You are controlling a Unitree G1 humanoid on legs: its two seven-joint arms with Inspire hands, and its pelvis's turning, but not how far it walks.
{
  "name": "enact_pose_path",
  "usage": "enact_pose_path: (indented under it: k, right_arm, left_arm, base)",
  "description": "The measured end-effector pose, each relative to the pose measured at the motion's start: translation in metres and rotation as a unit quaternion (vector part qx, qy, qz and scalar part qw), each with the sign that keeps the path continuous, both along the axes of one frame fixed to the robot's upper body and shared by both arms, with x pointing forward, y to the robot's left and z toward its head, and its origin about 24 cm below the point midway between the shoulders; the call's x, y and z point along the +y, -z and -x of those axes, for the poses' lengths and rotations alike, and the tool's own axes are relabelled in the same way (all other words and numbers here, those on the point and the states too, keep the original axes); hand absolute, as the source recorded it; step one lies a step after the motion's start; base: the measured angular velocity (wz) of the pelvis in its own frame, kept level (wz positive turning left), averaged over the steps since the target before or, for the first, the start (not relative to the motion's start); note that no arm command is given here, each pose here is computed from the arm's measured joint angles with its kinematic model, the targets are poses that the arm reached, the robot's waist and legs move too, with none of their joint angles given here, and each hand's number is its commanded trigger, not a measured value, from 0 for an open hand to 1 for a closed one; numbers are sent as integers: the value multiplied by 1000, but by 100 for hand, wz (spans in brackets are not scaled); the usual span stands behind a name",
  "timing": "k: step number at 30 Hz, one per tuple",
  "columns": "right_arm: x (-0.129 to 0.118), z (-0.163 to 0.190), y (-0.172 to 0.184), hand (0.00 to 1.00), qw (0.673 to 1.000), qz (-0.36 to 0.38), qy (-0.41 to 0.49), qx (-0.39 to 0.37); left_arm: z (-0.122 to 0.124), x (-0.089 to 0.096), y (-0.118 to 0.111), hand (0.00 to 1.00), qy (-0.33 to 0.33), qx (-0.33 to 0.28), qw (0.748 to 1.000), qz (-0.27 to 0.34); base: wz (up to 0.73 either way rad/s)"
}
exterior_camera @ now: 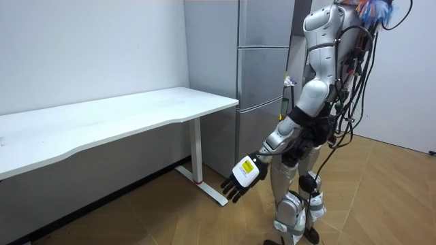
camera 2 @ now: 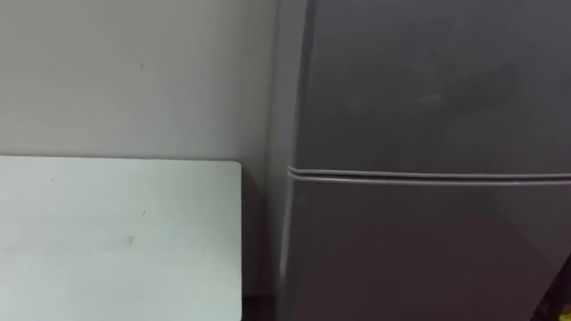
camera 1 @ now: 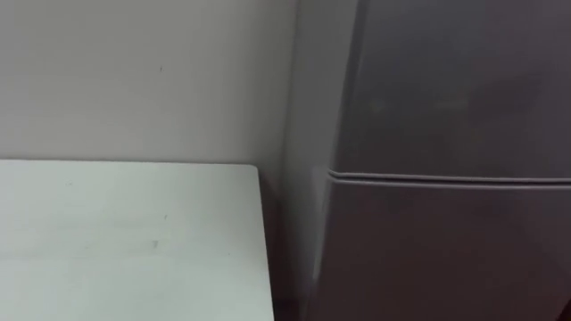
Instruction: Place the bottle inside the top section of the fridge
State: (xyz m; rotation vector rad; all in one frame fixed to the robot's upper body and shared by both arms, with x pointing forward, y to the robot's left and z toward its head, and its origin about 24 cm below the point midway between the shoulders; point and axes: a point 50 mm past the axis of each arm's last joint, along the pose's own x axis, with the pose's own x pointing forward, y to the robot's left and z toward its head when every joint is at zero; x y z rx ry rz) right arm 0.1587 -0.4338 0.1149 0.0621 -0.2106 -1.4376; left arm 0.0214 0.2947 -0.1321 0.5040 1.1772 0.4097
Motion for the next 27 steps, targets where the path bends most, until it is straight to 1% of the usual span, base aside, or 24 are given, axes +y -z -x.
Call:
enact_pose_path:
  k: [1, 3, 4, 6, 7, 9, 14, 16, 19, 21, 23, 24, 25, 27]
  right_arm:
    - [-1, 4, 6, 0, 1000, -11, 5, 6]
    - [-5, 20, 33, 0, 997, -66, 28, 24]
    - [-5, 24, 39, 0, 996, -79, 34, 27]
    - [-1, 39, 68, 0, 988, -137, 61, 34]
    - [1, 43, 76, 0, 985, -155, 69, 33]
    - [13, 57, 101, 0, 973, -213, 89, 28]
    - [33, 82, 143, 0, 942, -308, 129, 32]
    - [42, 89, 157, 0, 935, -324, 131, 56]
    - [63, 103, 181, 0, 921, -355, 126, 102]
    - [80, 111, 197, 0, 915, -355, 101, 159]
    - [89, 114, 206, 0, 910, -358, 83, 190]
    - [95, 120, 213, 0, 903, -357, 67, 227]
    - [98, 121, 217, 0, 900, -357, 56, 243]
    - [110, 124, 228, 0, 887, -354, 12, 298]
  left_arm:
    - [-2, 0, 0, 0, 1, -3, 1000, -1]
    - [-4, 0, 0, 0, 2, -5, 1000, 0]
    - [-5, 0, 0, 0, 1, -6, 1000, 0]
    - [-4, -2, 0, 0, -7, -9, 1000, 4]
    - [-3, -2, 1, 0, -9, -9, 1000, 5]
    - [-3, -4, 1, 0, -18, -13, 1000, 11]
    - [-5, -7, 2, 0, -33, -24, 999, 22]
    - [-4, -9, 3, 0, -41, -27, 998, 28]
    - [0, -15, 6, 0, -63, -28, 997, 44]
    - [3, -19, 9, 0, -65, -22, 996, 51]
    - [5, -23, 12, 0, -70, -16, 996, 58]
    - [6, -27, 14, 0, -70, -13, 996, 62]
    - [6, -29, 14, 0, -70, -13, 995, 64]
    - [11, -35, 18, 0, -73, -5, 995, 72]
  base:
    - [0]
    - [-6]
    - [-9]
    - [-14]
    - [-9]
    - [-5]
    - [-1]
    - [-2]
    - [0]
    - [0]
    - [-5]
    - [-8]
    - [-11]
    - [-12]
